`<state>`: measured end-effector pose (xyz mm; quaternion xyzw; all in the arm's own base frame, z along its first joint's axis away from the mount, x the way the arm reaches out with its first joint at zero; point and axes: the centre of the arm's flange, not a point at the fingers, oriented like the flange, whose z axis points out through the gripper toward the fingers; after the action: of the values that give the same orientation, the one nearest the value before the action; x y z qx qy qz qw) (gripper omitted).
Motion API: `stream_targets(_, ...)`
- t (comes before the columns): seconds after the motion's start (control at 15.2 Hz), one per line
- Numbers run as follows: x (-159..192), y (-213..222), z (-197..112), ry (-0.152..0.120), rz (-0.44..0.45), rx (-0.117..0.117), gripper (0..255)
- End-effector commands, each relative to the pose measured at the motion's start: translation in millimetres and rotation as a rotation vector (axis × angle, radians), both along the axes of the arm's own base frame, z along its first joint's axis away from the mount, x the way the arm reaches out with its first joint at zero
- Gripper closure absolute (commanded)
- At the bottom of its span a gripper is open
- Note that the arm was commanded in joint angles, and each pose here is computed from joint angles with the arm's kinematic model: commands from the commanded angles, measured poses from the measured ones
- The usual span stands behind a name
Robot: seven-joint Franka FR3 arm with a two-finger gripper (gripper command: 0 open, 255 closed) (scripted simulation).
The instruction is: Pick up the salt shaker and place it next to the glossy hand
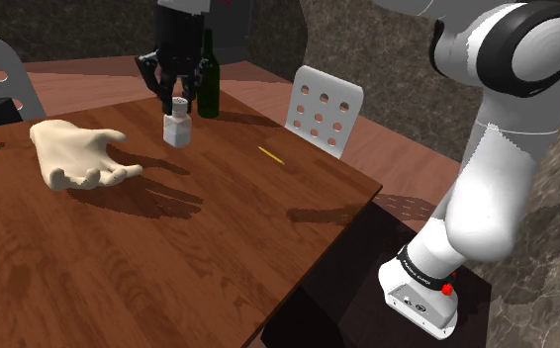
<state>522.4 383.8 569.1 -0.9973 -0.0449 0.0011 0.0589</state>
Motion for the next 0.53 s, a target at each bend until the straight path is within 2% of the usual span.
stream_targets(0.0, 25, 16, 1, 0.000, -0.004, -0.001, 255)
stream_targets(0.46, 32, 21, -31, 0.000, -0.004, -0.001, 255)
